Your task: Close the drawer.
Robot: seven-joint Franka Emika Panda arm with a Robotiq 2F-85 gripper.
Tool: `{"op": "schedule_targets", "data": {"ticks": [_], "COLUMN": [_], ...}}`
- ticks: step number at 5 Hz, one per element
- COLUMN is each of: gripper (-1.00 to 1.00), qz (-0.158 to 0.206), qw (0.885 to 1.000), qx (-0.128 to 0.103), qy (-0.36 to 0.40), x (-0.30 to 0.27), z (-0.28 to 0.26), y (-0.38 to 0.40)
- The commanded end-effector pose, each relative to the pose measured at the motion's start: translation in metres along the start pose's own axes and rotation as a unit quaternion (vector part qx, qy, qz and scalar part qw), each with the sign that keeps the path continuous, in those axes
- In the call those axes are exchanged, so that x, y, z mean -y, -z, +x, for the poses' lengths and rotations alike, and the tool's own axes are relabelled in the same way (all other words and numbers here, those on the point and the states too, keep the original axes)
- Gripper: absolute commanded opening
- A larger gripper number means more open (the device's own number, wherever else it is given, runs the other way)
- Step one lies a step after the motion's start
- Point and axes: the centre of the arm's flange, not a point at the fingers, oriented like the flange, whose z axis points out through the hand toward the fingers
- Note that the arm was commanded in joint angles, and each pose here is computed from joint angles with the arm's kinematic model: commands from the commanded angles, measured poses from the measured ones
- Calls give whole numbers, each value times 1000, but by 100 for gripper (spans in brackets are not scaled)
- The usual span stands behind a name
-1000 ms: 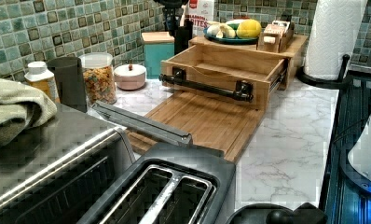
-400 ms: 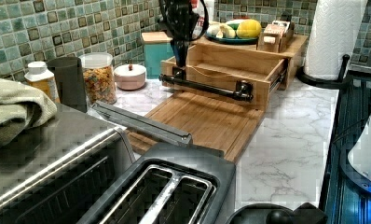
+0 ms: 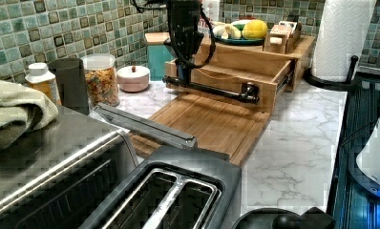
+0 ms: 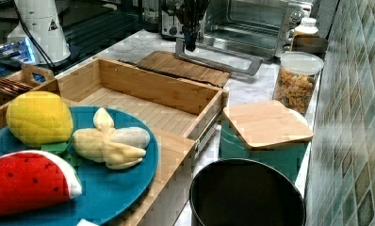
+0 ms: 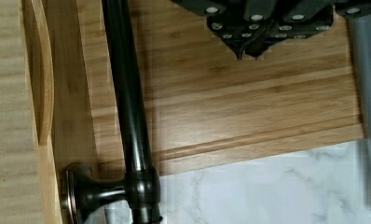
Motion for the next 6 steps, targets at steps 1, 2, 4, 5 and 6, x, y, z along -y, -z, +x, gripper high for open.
{"op": "schedule_targets", "data": {"ticks": [1, 2, 4, 5, 6], "gripper": [-100, -100, -100, -100, -100], "qz": [-45, -36, -43, -55, -59], "qw": [996, 995, 997, 995, 994], "qx": [-2, -15, -11, -8, -32], "qy": [82, 89, 60, 78, 80], "x": [-62, -83, -87, -117, -160], "z": [-2, -3, -11, -1, 3], "y": [-35, -52, -55, -57, -71]}}
